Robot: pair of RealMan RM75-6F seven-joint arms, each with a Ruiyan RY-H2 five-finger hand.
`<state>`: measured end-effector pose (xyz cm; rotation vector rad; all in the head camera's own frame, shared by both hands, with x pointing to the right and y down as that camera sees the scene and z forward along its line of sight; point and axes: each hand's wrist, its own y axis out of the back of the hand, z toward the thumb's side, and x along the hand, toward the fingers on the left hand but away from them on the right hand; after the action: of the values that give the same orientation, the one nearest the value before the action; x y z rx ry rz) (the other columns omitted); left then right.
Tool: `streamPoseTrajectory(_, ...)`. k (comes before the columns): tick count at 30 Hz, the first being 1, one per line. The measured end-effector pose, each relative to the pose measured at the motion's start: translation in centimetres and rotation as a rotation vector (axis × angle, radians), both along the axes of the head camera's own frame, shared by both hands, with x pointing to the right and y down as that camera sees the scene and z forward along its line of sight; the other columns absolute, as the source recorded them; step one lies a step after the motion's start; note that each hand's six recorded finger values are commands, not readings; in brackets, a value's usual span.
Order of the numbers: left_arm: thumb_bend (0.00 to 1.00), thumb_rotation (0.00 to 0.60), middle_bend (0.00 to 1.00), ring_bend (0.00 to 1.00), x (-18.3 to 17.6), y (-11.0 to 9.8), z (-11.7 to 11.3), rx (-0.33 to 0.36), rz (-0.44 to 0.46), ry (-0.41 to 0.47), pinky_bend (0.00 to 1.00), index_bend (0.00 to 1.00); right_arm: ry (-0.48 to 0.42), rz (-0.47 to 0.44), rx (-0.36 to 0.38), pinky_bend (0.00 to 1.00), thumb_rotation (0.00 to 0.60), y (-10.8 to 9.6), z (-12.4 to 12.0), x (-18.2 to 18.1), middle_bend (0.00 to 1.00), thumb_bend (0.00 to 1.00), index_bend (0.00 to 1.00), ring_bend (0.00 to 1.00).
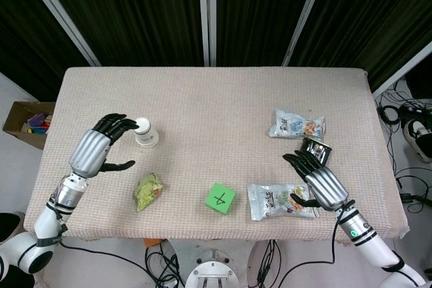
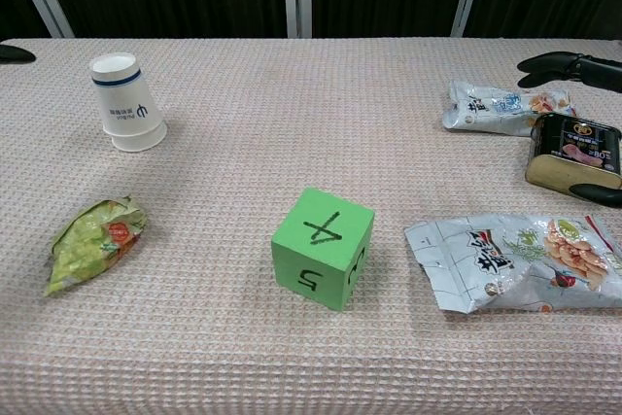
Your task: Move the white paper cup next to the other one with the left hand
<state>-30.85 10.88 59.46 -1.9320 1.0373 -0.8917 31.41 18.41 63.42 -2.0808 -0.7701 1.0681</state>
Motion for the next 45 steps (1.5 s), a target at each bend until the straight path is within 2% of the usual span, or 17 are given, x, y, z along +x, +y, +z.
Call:
streamPoseTrajectory(9, 0.06, 0.6, 0.22, 0.13, -0.6, -1.0, 0.9, -0.03, -0.026, -0.031, 0.15, 0.26, -0.01, 0.006, 0.016, 0.04, 0.6, 0.1, -0.4, 0.3, 0.12, 0.23, 0.03, 0.0)
streamPoseTrajectory(15, 0.08, 0.6, 0.22, 0.14, -0.6, -2.4, 1.8, -0.069, -0.022, -0.072, 0.15, 0.27, -0.01, 0.017, 0.041, 0.04, 0.6, 0.3, -1.2, 0.8, 0.12, 0.23, 0.04, 0.0)
streamPoseTrajectory(21, 0.15, 0.6, 0.21, 0.14, 0.4, -4.9, 3.5, -0.149, -0.001, -0.14, 0.15, 0.27, -0.006, 0.023, 0.05, 0.04, 0.6, 0.6, -1.5, 1.1, 0.12, 0.23, 0.04, 0.0)
streamPoseTrajectory(28, 0.16, 0.6, 0.19, 0.13, 1.5, -7.4, 5.9, -0.3, 0.018, -0.238, 0.15, 0.25, -0.009, 0.027, 0.05, 0.04, 0.6, 0.6, -1.5, 1.1, 0.12, 0.23, 0.04, 0.0)
streamPoseTrajectory(34, 0.16, 0.6, 0.18, 0.13, 2.4, -8.8, 7.0, -0.4, 0.015, -0.278, 0.15, 0.24, -0.012, 0.033, 0.047, 0.04, 0.6, 0.5, -1.3, 1.2, 0.12, 0.23, 0.04, 0.0)
streamPoseTrajectory(45, 0.23, 0.6, 0.18, 0.13, 1.8, -9.5, 8.6, -0.473, -0.007, -0.333, 0.15, 0.27, -0.017, 0.039, 0.039, 0.04, 0.6, 0.5, -1.0, 1.2, 0.12, 0.23, 0.04, 0.0)
